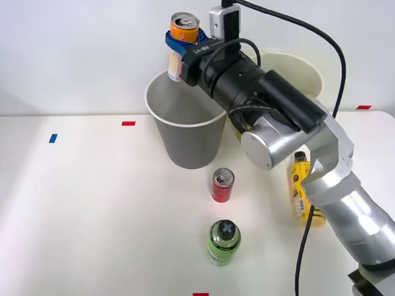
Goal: Put cans in the gray bin, plastic bottles in the light green bin
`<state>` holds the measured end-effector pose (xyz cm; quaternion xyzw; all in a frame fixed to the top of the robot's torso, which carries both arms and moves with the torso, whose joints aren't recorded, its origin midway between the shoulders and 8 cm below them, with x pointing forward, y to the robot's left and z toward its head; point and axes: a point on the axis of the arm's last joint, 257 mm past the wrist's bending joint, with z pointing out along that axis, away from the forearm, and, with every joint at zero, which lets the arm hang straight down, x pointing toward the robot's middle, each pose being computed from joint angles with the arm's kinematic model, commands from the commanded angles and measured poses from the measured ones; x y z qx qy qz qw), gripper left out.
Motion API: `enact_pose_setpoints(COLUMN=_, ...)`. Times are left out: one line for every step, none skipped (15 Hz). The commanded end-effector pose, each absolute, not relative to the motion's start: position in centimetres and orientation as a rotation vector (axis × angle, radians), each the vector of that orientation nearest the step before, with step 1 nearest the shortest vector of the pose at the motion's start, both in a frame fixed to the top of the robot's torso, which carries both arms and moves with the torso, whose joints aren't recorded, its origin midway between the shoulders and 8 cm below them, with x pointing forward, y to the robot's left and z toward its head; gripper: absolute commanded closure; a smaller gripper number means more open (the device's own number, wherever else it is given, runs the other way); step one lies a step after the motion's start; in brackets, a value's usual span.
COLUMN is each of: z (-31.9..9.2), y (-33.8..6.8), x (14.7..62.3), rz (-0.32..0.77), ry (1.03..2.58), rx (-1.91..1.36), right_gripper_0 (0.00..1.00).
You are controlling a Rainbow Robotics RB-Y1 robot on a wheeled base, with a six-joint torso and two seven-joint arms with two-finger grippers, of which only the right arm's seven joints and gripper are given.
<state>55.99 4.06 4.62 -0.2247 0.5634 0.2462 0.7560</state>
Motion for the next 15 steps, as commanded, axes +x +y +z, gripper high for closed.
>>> enact_pose_setpoints(z=3.4, y=4.7, x=56.8, rz=0.517, ry=1.255, rx=-0.539, right_gripper_0=1.0)
enact_pose_setpoints(z=3.3, y=4.4, x=56.9, rz=0.513, ry=1.26, rx=-0.541, right_gripper_0=1.0)
enact_pose_setpoints(z=3.2, y=4.4, x=56.9, rz=0.517, ry=1.263, rx=-0.54, right_gripper_0=0.99)
enact_pose_setpoints(z=3.0, y=4.6, x=56.8, rz=0.525, ry=1.268, rx=-0.54, right_gripper_0=0.83)
enact_pose_setpoints(z=3.1, y=4.7, x=56.7, rz=0.534, ry=1.268, rx=-0.536, right_gripper_0=0.47)
enact_pose_setpoints(z=3.1, y=5.0, x=56.6, rz=0.547, ry=1.271, rx=-0.53, right_gripper_0=0.21)
enact_pose_setpoints(z=3.2, y=5.2, x=56.5, rz=0.557, ry=1.272, rx=-0.525, right_gripper_0=0.06)
enact_pose_setpoints(z=3.2, y=5.3, x=56.5, rz=0.563, ry=1.271, rx=-0.522, right_gripper_0=0.0)
enact_pose_setpoints(z=3.0, y=5.3, x=56.5, rz=0.559, ry=1.272, rx=-0.52, right_gripper_0=0.0)
enact_pose_setpoints(z=3.1, y=5.2, x=56.5, rz=0.551, ry=1.268, rx=-0.521, right_gripper_0=0.0)
enact_pose_setpoints(z=2.9, y=5.2, x=56.6, rz=0.548, ry=1.271, rx=-0.517, right_gripper_0=0.0)
enact_pose_setpoints(z=2.8, y=5.1, x=56.6, rz=0.543, ry=1.27, rx=-0.511, right_gripper_0=0.0)
enact_pose_setpoints(z=2.6, y=4.5, x=56.7, rz=0.517, ry=1.255, rx=-0.502, right_gripper_0=0.0)
enact_pose_setpoints(z=2.9, y=3.7, x=56.7, rz=0.485, ry=1.222, rx=-0.492, right_gripper_0=0.0)
enact_pose_setpoints(z=2.9, y=3.0, x=56.6, rz=0.474, ry=1.19, rx=-0.479, right_gripper_0=0.0)
